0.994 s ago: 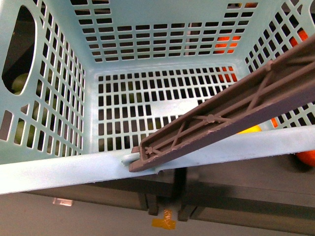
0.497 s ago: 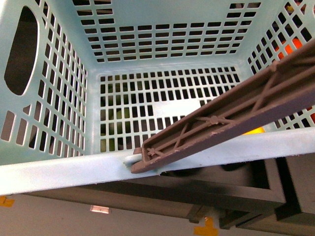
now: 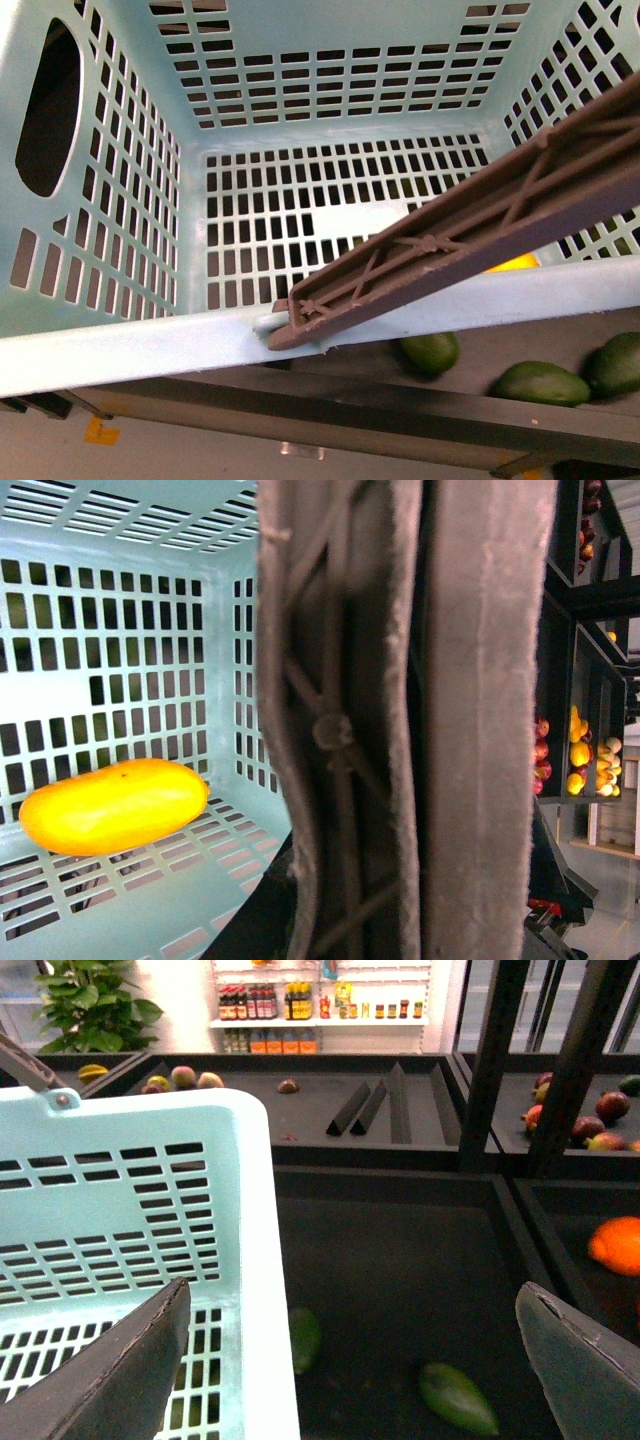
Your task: Pick mango and avocado into basket
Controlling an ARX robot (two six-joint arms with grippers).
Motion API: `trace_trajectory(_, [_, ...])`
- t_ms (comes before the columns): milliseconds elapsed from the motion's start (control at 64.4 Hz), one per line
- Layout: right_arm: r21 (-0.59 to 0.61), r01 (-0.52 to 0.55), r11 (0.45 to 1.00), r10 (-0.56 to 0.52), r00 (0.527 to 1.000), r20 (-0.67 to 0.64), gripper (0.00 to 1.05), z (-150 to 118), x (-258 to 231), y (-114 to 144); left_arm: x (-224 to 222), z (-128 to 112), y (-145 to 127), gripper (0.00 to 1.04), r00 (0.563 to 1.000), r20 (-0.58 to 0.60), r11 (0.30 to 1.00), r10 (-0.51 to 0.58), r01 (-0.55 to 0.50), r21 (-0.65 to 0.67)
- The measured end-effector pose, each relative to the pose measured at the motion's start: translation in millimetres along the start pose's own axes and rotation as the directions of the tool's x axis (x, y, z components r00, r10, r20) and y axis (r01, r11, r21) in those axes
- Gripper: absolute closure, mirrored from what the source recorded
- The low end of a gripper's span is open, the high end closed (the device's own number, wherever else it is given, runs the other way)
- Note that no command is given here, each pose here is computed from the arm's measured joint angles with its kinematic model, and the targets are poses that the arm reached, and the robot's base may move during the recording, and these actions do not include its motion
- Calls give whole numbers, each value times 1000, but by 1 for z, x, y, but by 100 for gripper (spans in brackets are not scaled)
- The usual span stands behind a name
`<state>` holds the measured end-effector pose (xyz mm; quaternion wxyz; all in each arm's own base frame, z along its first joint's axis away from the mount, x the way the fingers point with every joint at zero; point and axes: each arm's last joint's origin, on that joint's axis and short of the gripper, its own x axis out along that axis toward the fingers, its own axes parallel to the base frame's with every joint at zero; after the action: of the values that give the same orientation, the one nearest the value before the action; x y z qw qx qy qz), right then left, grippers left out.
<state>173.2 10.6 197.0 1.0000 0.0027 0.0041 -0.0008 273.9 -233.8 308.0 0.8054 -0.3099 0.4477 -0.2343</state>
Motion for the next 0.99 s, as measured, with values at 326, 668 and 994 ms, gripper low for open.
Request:
trace_trajectory(326, [0,-1,1000,1,1000,2,9,0,0,0,0,0,0,91,1000,0,1000,-1,1,0])
trace_trajectory(668, [0,-10,1000,10,1000,0,9,0,0,1,-2,5,3,91,999,30,1000,17,-17,4])
trace_trajectory(994, [70,377,923,-339,887,-313,9,9,13,-4,-1,-1,-2,91,1000,-12,1000,-13,13,4])
